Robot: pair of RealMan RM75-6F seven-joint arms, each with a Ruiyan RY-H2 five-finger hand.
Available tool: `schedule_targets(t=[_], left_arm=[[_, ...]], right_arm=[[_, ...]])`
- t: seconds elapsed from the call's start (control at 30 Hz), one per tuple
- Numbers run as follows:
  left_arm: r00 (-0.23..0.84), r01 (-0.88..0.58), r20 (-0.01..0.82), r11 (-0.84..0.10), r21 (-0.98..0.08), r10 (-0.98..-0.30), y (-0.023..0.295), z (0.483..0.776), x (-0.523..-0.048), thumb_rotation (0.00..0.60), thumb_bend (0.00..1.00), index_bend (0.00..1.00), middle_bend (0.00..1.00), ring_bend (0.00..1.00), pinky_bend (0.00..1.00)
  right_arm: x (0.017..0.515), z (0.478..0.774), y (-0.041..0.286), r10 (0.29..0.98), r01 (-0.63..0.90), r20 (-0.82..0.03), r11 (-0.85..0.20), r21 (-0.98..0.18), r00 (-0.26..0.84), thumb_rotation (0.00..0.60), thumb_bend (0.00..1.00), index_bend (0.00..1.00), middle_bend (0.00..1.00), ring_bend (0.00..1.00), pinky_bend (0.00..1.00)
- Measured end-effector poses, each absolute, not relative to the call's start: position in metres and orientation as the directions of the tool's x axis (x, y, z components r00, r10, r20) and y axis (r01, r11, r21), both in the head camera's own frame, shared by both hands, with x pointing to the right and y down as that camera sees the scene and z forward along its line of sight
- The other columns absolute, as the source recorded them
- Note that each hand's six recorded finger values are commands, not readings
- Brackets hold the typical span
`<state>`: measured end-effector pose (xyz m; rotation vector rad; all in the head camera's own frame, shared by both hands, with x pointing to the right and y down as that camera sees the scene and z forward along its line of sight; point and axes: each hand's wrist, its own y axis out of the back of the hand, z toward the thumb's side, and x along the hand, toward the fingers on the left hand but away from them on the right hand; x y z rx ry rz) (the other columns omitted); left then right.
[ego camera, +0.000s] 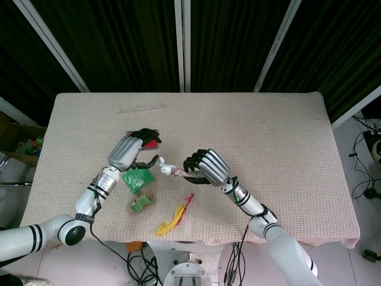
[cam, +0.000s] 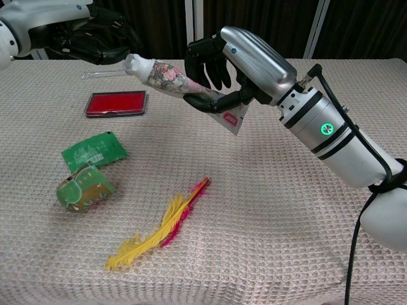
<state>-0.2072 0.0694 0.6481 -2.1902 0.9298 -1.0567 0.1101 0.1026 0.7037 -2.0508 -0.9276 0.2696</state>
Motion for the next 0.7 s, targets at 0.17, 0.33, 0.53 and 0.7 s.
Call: schedule_targets(t=[0.17,0.33,0.53,0.7], left_arm=[[0.462,-0.353,0.461,-0.633,-0.689,-0.758,0.07,0.65,-0.205,0.367,0.37,0.29,0.18,0.11,0.21],[0.465,-0.353,0.47,-0.645,-0.678,-0.75,0.072,0.652,-0.204,0.366,0.37,0.29,0.18,0.11,0.21],[0.452,-0.366,0.457,-0.626,-0.689,-0.766,0.07,0.646,-0.211,0.366,0.36,0.27,0.18,0.11,0.21],[0.42,-0.353,0.436,-0.586,-0.73,-0.796,0.068,0.636,-0.23,0.363,0.36,0.27,0.18,0.11,0.21]], right_arm=[[0.109,0.702,0.103,0.696,0.52,0.147,-0.363,-0.773,0.703,0.6,0.63,1.0,0.86,0.69,0.77],[0.109,0.7,0.103,0.694,0.527,0.156,-0.36,-0.77,0.703,0.6,0.63,1.0,0.86,0.69,0.77],[0.118,0.705,0.103,0.708,0.521,0.133,-0.365,-0.772,0.693,0.6,0.63,1.0,0.86,0.7,0.77],[0.133,0.706,0.098,0.733,0.526,0.12,-0.354,-0.774,0.67,0.6,0.63,1.0,0.86,0.7,0.77]])
